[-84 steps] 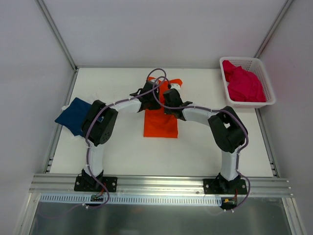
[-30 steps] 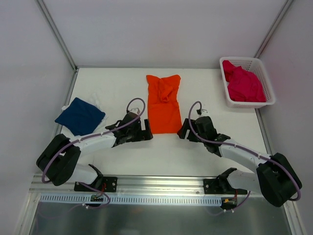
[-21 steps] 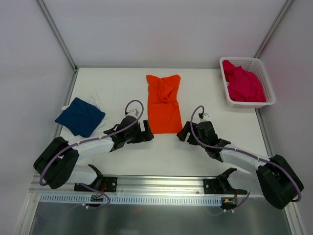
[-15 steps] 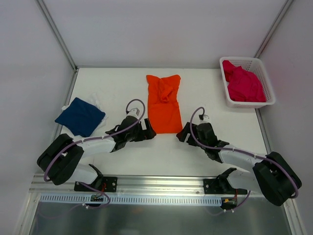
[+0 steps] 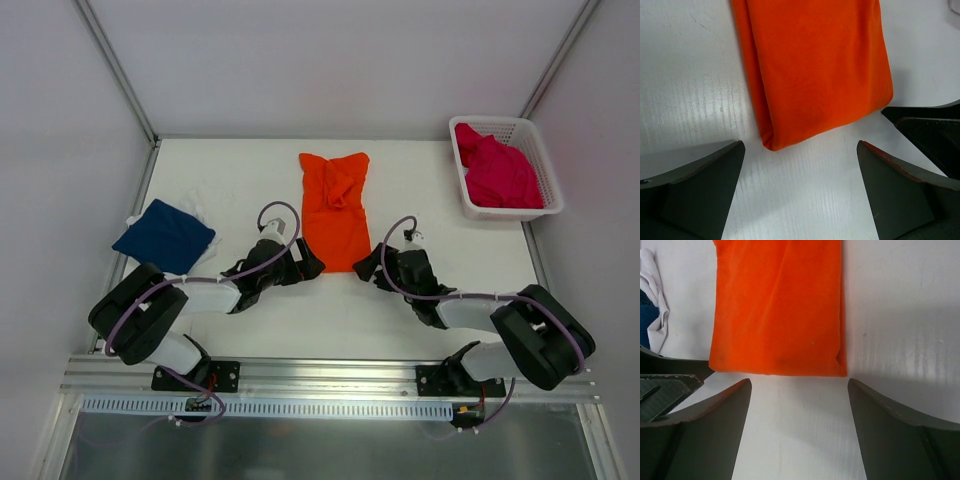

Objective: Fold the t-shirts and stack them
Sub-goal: Grab one side of the 2/3 rectangular tshirt with both arms

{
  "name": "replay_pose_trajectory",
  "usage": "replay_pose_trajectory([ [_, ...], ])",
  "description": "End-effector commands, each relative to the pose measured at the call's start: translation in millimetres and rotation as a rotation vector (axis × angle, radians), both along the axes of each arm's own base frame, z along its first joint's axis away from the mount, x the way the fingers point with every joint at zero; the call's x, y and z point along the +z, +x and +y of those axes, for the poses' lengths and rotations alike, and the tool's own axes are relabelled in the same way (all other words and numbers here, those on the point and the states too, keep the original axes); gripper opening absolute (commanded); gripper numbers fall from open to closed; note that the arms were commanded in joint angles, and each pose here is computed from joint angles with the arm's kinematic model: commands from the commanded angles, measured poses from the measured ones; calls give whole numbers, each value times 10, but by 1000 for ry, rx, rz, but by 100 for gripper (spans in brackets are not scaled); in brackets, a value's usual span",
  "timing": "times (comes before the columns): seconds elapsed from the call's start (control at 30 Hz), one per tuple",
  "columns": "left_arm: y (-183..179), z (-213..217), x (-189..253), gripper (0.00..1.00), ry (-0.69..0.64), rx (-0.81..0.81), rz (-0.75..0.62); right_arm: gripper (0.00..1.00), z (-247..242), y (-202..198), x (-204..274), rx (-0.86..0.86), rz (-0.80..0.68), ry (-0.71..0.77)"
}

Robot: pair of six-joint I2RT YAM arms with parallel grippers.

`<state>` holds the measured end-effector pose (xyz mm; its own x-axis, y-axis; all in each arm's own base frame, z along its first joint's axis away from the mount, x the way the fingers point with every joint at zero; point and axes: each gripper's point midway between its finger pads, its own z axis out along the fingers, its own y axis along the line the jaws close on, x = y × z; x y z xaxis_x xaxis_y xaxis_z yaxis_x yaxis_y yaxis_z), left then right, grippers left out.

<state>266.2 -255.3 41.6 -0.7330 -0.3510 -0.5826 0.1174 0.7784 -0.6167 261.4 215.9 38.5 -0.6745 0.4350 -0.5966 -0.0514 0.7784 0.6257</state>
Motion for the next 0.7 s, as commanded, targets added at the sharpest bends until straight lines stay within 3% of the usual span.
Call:
replay_pose_trajectory([
  [0.0,-180,118,-325,99,81,-5,99,82,17,-90,-214,2,68,-13],
  [0.37,-159,90,-413,96,98,-8,119,82,70,-73,-210,11,52,-54],
  [0.53,-156,98,-459,65,112,-6,132,81,43,-80,-210,1,47,-82],
  [0.67,-152,106,-470,59,126,-9,134,80,0,-87,-209,-14,39,-110],
])
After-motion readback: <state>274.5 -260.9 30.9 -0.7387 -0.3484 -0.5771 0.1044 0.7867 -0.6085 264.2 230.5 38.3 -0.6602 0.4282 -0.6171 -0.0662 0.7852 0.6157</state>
